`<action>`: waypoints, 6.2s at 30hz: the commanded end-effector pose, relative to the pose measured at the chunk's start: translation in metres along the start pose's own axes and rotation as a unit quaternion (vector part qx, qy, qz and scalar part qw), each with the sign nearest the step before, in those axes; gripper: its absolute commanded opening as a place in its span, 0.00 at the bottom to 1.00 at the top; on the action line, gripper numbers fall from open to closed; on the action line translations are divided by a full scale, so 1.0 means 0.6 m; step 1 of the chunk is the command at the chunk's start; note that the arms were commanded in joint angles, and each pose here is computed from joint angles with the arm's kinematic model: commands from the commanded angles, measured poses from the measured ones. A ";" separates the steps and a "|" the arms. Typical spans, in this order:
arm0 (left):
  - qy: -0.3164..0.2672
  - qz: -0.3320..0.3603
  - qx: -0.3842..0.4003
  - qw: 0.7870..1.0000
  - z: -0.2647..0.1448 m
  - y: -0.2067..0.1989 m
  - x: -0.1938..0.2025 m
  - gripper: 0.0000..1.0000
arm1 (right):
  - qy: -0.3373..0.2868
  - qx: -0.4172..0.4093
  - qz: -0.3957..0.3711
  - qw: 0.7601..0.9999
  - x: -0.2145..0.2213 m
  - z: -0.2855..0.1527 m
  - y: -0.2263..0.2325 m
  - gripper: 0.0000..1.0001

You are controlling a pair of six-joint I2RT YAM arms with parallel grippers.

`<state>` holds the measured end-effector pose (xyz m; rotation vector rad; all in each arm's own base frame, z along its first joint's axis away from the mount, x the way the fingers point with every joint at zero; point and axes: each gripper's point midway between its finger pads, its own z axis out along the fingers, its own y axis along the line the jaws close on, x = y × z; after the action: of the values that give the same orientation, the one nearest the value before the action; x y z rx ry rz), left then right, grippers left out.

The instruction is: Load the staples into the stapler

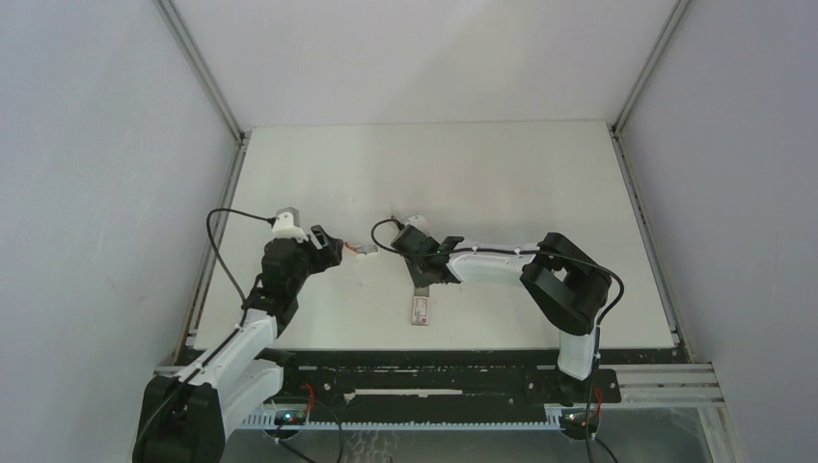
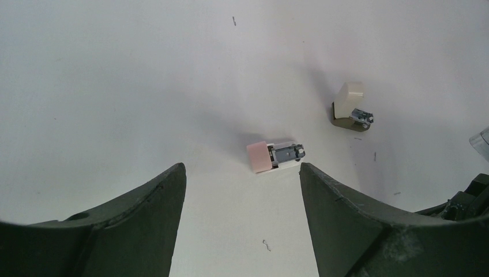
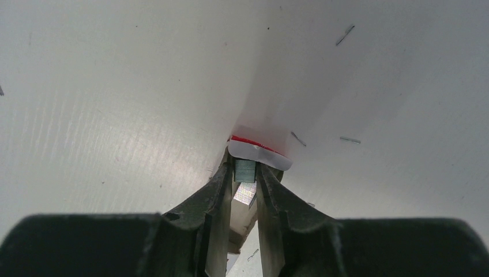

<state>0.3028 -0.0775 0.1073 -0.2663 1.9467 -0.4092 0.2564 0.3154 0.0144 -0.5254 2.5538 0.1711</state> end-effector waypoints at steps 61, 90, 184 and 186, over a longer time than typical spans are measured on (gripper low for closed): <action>-0.044 -0.004 -0.005 0.999 -0.004 0.001 -0.032 0.81 | 0.017 0.012 0.025 0.999 0.023 -0.031 -0.187 0.29; -0.013 -0.002 0.015 1.000 0.009 -0.012 -0.015 0.82 | 0.000 0.005 0.031 1.000 -0.003 -0.054 -0.175 0.13; -0.061 0.130 0.049 0.988 0.000 -0.068 -0.082 0.77 | -0.172 -0.140 -0.193 0.956 -0.092 -0.047 0.082 0.14; -0.061 0.130 0.049 0.988 0.000 -0.068 -0.081 0.77 | -0.169 -0.139 -0.193 0.956 -0.091 -0.044 0.081 0.14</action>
<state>0.3209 -0.1006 0.1577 0.0614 1.8451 -0.3086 0.2575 0.3571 0.0484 -1.0054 2.1319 0.4282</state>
